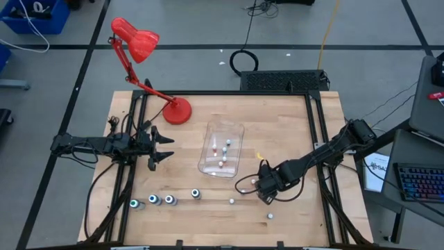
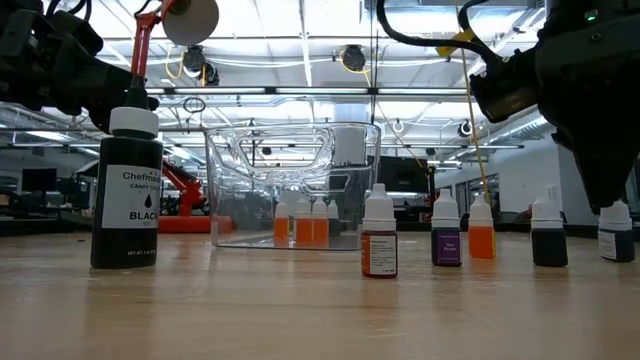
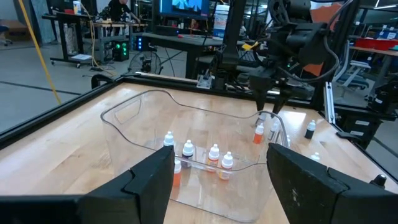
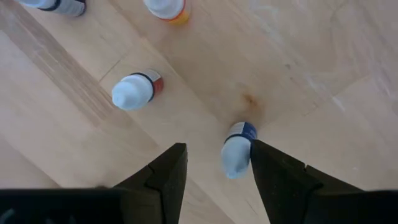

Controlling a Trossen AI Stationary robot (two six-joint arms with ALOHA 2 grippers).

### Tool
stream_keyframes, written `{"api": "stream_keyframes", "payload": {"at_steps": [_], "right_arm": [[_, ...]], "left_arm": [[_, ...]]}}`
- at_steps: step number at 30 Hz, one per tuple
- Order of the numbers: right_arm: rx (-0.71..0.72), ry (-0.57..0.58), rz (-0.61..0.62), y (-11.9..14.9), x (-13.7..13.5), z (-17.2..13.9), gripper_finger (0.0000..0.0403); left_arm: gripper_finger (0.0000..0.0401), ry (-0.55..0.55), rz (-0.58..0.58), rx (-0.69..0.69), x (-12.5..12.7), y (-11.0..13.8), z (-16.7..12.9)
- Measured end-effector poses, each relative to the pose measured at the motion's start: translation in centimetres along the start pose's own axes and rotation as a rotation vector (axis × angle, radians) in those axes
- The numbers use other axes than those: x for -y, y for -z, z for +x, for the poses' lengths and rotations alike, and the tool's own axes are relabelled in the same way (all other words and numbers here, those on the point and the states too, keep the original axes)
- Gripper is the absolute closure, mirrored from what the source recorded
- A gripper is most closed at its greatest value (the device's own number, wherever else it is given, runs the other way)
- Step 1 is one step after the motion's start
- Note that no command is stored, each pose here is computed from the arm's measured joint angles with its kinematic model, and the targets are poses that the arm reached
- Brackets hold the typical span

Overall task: Pick & Place food coloring
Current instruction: Put the small blue food coloring bottle into the transparent bin

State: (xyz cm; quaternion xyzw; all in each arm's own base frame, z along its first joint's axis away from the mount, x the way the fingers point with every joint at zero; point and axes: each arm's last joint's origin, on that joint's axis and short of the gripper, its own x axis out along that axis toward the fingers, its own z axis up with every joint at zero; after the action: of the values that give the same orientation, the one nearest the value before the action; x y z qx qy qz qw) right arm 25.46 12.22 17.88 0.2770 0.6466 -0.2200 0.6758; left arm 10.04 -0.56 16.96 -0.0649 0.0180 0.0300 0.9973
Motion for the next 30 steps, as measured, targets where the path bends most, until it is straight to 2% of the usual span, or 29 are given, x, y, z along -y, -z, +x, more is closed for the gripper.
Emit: {"api": "stream_keyframes", "payload": {"at_steps": [19, 30], "right_arm": [[-0.026, 0.059, 0.000, 0.2, 0.6, 0.0, 0.0239], [-0.045, 0.098, 0.012, 0.3, 1.8, 1.4, 0.0239]], "left_arm": [[0.0148, 0.000, 0.000, 0.000, 0.0, 0.0, 0.0], [0.0148, 0.000, 0.000, 0.000, 0.0, 0.0, 0.0]]}}
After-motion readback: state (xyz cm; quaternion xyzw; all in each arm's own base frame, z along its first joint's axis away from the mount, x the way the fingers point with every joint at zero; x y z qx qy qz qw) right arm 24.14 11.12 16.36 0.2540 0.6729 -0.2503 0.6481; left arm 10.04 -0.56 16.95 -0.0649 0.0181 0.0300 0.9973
